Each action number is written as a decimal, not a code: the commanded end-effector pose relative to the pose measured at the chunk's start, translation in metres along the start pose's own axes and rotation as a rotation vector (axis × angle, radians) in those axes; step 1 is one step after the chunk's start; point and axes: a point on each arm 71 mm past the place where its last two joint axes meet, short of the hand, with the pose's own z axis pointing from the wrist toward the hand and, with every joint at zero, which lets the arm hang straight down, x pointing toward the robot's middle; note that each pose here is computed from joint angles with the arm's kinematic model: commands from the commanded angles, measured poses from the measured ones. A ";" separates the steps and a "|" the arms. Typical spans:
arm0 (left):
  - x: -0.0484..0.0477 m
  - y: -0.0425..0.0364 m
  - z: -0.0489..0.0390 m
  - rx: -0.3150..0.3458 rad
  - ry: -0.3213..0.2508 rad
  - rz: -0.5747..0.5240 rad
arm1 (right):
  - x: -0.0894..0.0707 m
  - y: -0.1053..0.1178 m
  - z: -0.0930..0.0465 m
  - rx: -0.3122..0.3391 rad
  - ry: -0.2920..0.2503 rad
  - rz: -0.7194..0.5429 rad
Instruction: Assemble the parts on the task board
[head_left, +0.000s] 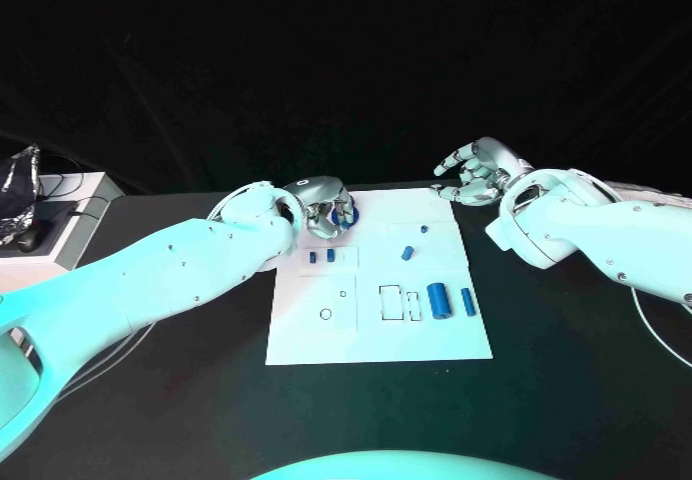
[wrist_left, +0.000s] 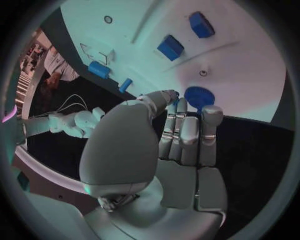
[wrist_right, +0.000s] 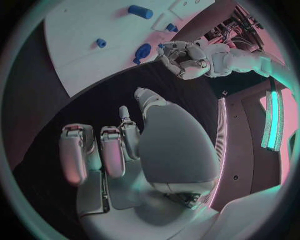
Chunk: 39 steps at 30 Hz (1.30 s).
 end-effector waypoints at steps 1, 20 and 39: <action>-0.0048 0.0013 -0.0053 0.006 0.002 -0.048 | -0.001 0.000 0.000 -0.014 -0.002 -0.008; -0.0061 0.0288 -0.0163 -0.066 0.047 -0.029 | -0.001 -0.001 0.000 -0.010 -0.001 -0.010; 0.0087 0.0333 -0.0136 -0.081 0.080 -0.016 | -0.001 0.000 0.000 -0.011 0.000 -0.009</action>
